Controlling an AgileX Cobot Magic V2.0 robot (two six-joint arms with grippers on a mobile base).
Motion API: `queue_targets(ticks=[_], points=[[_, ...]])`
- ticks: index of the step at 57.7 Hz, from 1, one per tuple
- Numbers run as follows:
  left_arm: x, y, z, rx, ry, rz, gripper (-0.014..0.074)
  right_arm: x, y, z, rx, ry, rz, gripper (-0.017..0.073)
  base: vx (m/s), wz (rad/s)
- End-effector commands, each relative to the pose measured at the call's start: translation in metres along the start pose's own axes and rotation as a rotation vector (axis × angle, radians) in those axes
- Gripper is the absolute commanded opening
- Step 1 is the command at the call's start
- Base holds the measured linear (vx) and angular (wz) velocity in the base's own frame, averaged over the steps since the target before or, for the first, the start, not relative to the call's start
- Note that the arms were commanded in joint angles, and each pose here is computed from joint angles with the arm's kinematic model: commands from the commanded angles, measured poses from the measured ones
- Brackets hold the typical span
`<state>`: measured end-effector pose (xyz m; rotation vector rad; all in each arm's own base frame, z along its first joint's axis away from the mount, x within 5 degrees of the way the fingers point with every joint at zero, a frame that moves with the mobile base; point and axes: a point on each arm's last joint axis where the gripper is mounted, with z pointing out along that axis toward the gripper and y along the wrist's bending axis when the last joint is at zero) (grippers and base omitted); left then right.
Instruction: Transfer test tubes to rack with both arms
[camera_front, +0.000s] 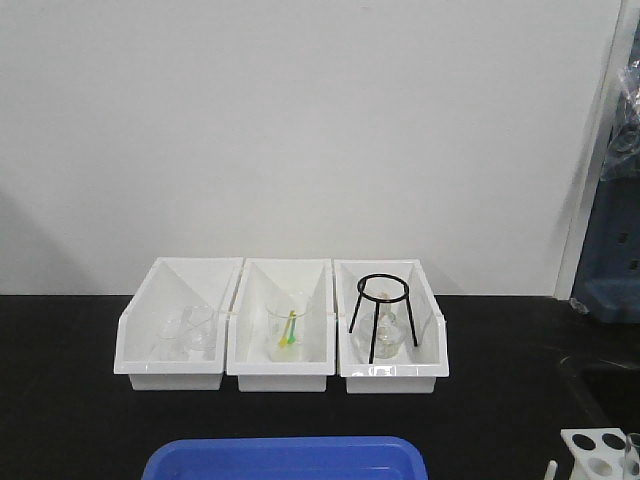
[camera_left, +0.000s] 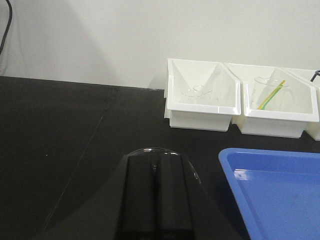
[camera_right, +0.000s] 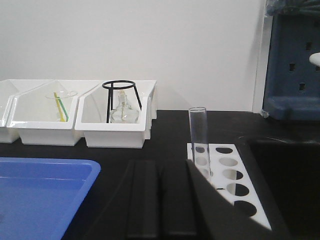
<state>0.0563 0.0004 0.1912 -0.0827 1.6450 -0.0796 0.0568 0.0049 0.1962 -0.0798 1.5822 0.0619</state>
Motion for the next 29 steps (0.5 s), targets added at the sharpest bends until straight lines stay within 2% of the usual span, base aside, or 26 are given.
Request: queue_targets(ticks=[1,29], points=[[-0.0156,-0.0023,-0.0023,0.019,-0.106,-0.004,-0.0006,-0.0032,0.0001,-0.0006,0.002,-0.078,-0.007,-0.0008,0.00,0.00],[-0.0156,-0.0023,-0.0023,0.019,-0.106,-0.004,-0.0006,-0.0032,0.0001,-0.0006,0.002,-0.078,-0.007,-0.0008,0.00,0.00]])
